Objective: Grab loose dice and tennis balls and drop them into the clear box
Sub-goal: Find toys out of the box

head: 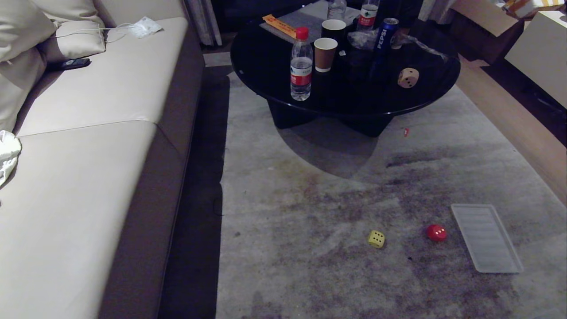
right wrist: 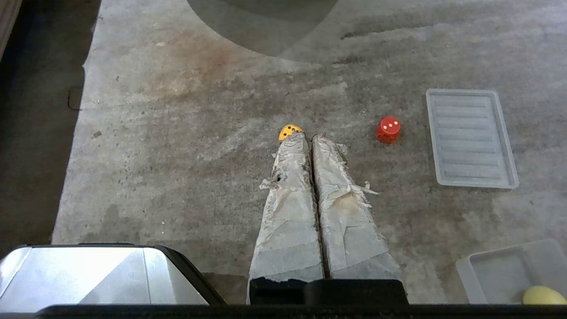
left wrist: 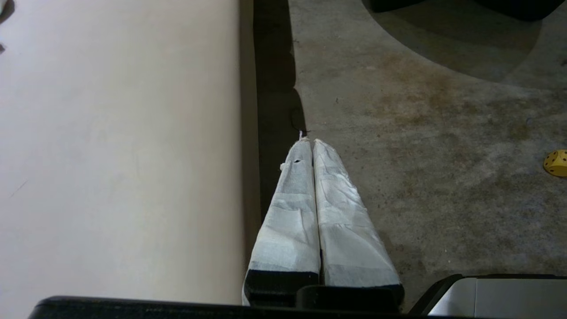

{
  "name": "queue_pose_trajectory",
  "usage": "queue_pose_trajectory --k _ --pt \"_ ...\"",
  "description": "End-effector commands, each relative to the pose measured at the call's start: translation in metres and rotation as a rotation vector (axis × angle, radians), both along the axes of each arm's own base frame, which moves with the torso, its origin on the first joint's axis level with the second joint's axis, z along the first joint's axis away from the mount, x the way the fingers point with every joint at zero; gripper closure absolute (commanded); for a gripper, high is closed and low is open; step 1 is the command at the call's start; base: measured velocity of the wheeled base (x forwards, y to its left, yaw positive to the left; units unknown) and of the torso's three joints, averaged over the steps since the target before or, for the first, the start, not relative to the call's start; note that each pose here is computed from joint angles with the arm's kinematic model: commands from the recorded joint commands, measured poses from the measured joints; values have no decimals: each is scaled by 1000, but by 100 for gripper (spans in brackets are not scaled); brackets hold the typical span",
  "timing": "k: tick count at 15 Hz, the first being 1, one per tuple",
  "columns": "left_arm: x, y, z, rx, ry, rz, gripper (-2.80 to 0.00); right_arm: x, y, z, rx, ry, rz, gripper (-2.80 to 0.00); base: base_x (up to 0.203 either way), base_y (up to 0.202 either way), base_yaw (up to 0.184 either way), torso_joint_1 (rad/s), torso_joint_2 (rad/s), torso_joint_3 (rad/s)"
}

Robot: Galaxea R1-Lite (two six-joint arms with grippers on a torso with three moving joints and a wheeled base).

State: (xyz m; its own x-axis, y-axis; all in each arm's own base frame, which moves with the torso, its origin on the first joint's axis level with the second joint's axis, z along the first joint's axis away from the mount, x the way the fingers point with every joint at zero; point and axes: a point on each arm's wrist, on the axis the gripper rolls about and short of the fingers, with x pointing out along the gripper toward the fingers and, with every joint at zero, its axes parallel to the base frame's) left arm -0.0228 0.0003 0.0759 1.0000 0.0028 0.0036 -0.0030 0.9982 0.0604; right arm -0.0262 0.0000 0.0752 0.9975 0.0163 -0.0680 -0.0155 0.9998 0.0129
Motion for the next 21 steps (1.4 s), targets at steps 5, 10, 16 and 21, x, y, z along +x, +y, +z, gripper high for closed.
queue_pose_trajectory --k 5,10,16,21 --pt "0 0 0 -1 4 -1 0 0 0 0 0 1 2 0 1 -101 5 2 2 1" --pt "0 0 -1 -28 7 6 0 0 0 0 -1 2 1 0 0 -47 -1 2 2 0" --pt "0 0 -1 -45 6 19 0 0 0 0 -2 1 1 0 0 0 0 2 2 -84" --pt "0 0 -1 -45 6 19 0 0 0 0 -3 1 1 0 0 0 0 1 3 -197"
